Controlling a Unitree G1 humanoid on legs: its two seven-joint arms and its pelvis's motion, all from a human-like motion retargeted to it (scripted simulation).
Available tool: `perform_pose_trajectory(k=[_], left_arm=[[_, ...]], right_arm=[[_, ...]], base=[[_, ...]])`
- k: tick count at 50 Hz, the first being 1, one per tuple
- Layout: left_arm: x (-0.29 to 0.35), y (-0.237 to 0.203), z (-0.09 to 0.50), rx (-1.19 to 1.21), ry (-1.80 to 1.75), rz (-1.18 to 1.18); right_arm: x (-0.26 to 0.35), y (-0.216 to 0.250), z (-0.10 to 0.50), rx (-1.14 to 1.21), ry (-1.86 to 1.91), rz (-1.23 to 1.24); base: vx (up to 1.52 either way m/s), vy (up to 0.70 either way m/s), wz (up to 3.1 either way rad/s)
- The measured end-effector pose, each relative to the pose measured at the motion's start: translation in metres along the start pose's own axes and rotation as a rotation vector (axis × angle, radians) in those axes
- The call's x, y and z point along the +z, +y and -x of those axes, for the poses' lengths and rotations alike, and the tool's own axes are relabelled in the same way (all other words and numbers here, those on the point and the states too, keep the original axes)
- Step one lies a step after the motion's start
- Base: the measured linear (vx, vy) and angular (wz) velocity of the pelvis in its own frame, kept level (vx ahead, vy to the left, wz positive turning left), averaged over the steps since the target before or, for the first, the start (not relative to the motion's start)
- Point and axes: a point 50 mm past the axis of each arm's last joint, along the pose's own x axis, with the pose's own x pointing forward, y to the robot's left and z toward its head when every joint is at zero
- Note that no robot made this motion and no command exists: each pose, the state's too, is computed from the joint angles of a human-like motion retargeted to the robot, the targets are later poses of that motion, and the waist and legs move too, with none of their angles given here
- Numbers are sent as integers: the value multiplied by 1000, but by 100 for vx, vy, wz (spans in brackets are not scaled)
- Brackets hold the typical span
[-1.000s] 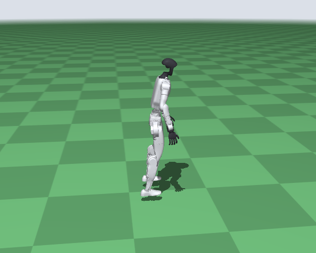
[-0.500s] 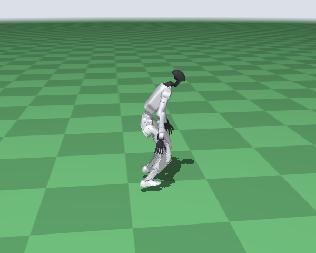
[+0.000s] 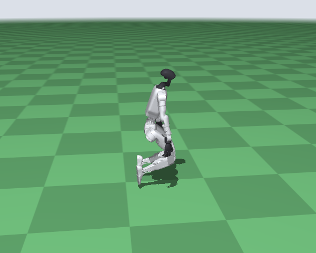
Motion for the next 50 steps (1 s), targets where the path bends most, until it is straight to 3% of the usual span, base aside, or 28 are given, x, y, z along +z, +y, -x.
perform_pose_trajectory(k=[3, 8, 11, 17, 20, 23, 31, 39, 45, 50], left_arm=[[-37, 16, 1, 24, 87, -96], [-113, 46, 22, 116, 208, 45], [-97, 76, 22, 199, 63, 115], [-39, 109, 10, 337, -37, 317], [-22, 90, 0, 309, 23, 378], [-27, 54, 3, 257, 2, 315], [-28, 23, 11, 71, -106, 189], [65, 26, 0, 110, -269, 167], [80, 19, -2, 93, -230, 133], [103, 17, 11, 37, -438, 172]], right_arm=[[16, 10, 3, 28, -100, 22], [-21, 53, 1, 151, -38, 3], [-25, 43, 1, 127, -69, -74], [17, -24, 6, -156, -159, -331], [39, -29, 11, -219, -176, -446], [27, 7, 7, -188, -182, -456], [-40, 91, 4, 140, -56, -284], [-38, 56, -2, -49, -11, -292], [-39, 48, -2, -20, -26, -272], [-41, 38, -2, -43, -62, -337]], base=[[17, -3, 66], [42, 17, 40], [16, -2, -28], [-31, -17, 27], [-22, -9, 6], [-1, 47, 25], [-6, 6, -22], [-26, 2, -9], [-4, 1, -1], [-2, 1, -39]])
